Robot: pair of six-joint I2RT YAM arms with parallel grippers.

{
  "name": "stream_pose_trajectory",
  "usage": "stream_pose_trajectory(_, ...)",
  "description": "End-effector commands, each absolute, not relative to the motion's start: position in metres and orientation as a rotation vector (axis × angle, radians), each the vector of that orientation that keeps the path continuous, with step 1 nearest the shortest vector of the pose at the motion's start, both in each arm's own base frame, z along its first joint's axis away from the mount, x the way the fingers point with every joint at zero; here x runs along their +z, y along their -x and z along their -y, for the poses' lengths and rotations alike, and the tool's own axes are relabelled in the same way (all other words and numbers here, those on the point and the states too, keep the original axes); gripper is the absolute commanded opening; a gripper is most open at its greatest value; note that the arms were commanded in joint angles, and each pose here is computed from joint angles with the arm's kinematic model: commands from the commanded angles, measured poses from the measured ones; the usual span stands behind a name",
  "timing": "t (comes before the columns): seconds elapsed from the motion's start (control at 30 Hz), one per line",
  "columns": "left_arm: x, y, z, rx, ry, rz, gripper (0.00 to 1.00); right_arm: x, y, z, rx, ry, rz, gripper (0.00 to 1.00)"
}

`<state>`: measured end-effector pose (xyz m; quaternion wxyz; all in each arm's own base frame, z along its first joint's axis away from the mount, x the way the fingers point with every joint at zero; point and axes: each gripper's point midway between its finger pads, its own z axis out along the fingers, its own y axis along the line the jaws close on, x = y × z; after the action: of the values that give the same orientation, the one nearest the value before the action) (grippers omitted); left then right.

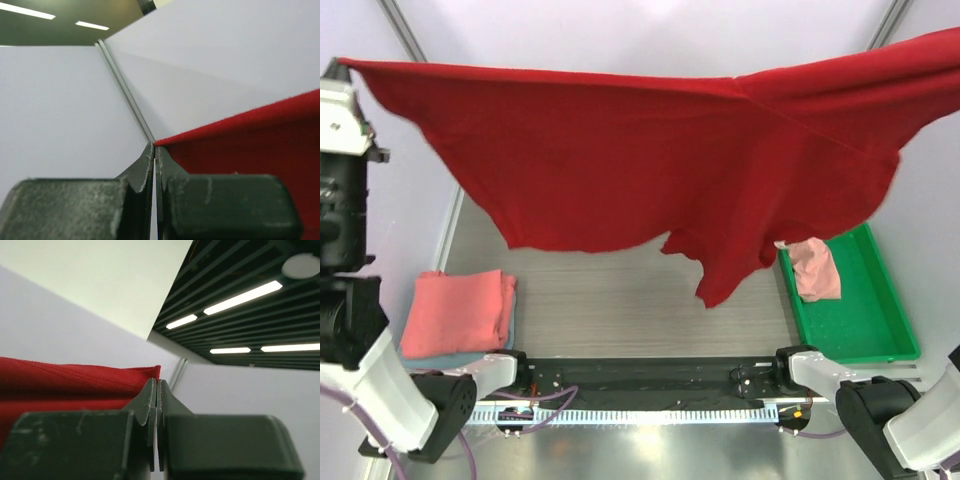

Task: Fold and stack the t-shirts
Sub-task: Flatten the tshirt out

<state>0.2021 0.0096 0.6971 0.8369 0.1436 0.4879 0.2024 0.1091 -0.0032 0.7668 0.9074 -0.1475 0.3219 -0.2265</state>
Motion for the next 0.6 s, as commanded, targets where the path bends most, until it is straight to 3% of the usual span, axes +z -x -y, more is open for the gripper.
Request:
stream_pose_trajectory(0.0, 0.707, -0.206, -0.018, 0.508, -0.294, -0.998, 0.00, 0.794, -0.118, 0.013, -0.590, 0.263, -0.579, 0.01)
stream_pose_trajectory(0.1, 0.699, -0.215, -0.017, 0.532, -0.311, -0.990, 0.00, 0.792, -0.135, 0.009, -0.596, 0.281, -0.576, 0.01)
stream_pose_trajectory(0.3, 0.641, -0.277, -0.021, 0.597, -0.374, -1.144, 0.00, 0.751, -0.219, 0.005, -0.599, 0.334, -0.735, 0.01)
stream_pose_trajectory(0.5, 0.535, -0.386, -0.005, 0.543, -0.534, -1.413, 0.00, 0.647, -0.348, -0.001, -0.692, 0.490, -0.979, 0.01)
stream_pose_trajectory(0.57, 0.477, -0.423, 0.005, 0.482, -0.606, -1.532, 0.00, 0.580, -0.393, -0.006, -0.672, 0.565, -1.107, 0.01)
